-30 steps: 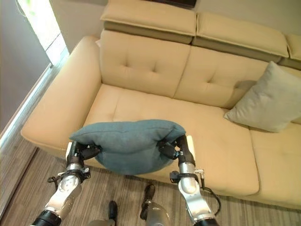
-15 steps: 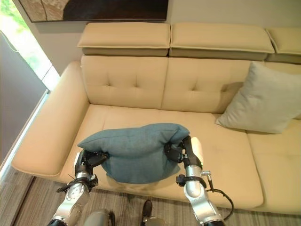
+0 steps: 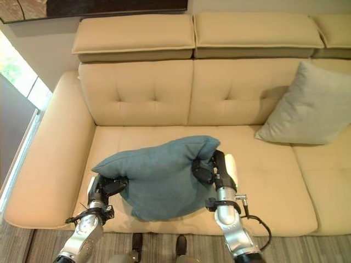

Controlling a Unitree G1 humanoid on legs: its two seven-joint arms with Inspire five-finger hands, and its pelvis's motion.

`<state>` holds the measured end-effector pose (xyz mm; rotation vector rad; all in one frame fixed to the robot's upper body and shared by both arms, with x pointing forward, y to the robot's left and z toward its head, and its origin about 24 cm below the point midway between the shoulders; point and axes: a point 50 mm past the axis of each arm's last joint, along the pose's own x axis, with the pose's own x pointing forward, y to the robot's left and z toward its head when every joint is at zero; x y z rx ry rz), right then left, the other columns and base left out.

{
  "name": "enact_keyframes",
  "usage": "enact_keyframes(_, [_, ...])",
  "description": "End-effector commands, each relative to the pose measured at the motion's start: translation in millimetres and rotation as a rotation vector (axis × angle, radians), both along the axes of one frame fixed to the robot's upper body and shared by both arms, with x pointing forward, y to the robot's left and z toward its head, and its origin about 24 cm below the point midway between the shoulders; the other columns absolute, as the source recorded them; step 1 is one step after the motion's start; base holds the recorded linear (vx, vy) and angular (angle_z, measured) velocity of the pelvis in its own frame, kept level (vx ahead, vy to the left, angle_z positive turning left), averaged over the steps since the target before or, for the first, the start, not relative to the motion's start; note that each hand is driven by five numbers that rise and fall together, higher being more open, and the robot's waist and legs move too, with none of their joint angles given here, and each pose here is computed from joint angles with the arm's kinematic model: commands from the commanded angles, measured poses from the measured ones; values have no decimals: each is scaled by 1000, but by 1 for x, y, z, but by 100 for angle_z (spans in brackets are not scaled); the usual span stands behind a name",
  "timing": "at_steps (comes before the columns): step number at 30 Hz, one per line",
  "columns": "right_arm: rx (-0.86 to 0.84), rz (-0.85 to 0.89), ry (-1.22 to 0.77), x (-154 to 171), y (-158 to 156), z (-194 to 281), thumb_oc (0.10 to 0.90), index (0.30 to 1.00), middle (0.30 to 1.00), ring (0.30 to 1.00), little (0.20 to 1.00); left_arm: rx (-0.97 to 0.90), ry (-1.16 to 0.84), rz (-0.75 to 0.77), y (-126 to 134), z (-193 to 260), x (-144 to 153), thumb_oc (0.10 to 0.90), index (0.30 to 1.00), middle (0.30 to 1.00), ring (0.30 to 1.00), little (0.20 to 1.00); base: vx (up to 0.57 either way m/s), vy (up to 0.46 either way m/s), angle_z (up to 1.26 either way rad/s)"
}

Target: Pick up all the scattered cushions and arrange them neatly on the sofa.

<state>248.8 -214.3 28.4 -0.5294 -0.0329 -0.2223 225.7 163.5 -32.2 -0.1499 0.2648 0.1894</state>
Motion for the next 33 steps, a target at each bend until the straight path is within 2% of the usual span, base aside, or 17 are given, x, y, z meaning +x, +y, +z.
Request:
enact_keyframes(1, [107, 88, -366, 15, 19, 66, 400, 300, 300, 300, 300, 36, -422, -35, -3, 82, 36, 400, 300, 300, 300, 300, -34, 32, -1])
enact_keyframes(3, [115, 90, -400, 17, 19, 74, 400, 300, 300, 300, 300, 62, -467, -43, -1, 92, 40, 400, 300, 300, 300, 300, -95, 48, -10])
enact_keyframes(4, [288, 115, -479, 28, 31, 91, 400, 300, 300, 300, 300, 141, -620, -51, -3, 131, 56, 400, 300, 300, 300, 300, -210, 90, -21])
enact_keyframes(6, [356, 146, -535, 49, 49, 110, 400, 300, 300, 300, 300, 228, -753, -44, -16, 168, 79, 400, 300, 300, 300, 300, -226, 72, -24])
enact_keyframes(8, [380, 159, -560, 60, 59, 120, 400, 300, 300, 300, 300, 225, -810, -41, -24, 187, 91, 400, 300, 300, 300, 300, -126, 30, -8])
enact_keyframes(12, [384, 153, -669, 105, 84, 181, 400, 300, 300, 300, 300, 371, -962, 11, -54, 278, 146, 400, 300, 300, 300, 300, -126, 6, 2])
enact_keyframes(13, [353, 81, -720, 125, 88, 218, 800, 900, 900, 900, 900, 445, -936, 34, -52, 311, 167, 800, 900, 900, 900, 900, -104, 13, 7])
enact_keyframes(15, [352, 55, -711, 134, 87, 230, 800, 900, 900, 900, 900, 456, -887, 40, -50, 322, 177, 800, 900, 900, 900, 900, -57, 8, 1])
enact_keyframes(16, [367, -23, -698, 147, 82, 250, 800, 900, 900, 900, 900, 543, -803, 110, -41, 342, 189, 800, 900, 900, 900, 900, 0, 0, 0])
enact_keyframes(17, [368, -22, -702, 147, 82, 252, 800, 900, 900, 900, 900, 542, -806, 110, -41, 344, 189, 800, 900, 900, 900, 900, -33, -3, 4])
enact_keyframes(19, [424, -67, -718, 148, 84, 265, 800, 900, 900, 900, 900, 410, -838, 191, -41, 351, 185, 800, 900, 900, 900, 900, 4, 3, 6])
enact_keyframes(20, [436, -74, -725, 148, 85, 268, 800, 900, 900, 900, 900, 412, -845, 197, -44, 351, 185, 800, 900, 900, 900, 900, 0, 0, 0])
enact_keyframes(26, [448, -58, -834, 140, 86, 295, 800, 900, 900, 900, 900, 436, -904, 259, -30, 364, 180, 800, 900, 900, 900, 900, 43, -5, 2])
enact_keyframes(33, [465, -20, -783, 146, 86, 293, 800, 900, 900, 900, 900, 434, -875, 304, -13, 373, 181, 800, 900, 900, 900, 900, 31, -13, -13])
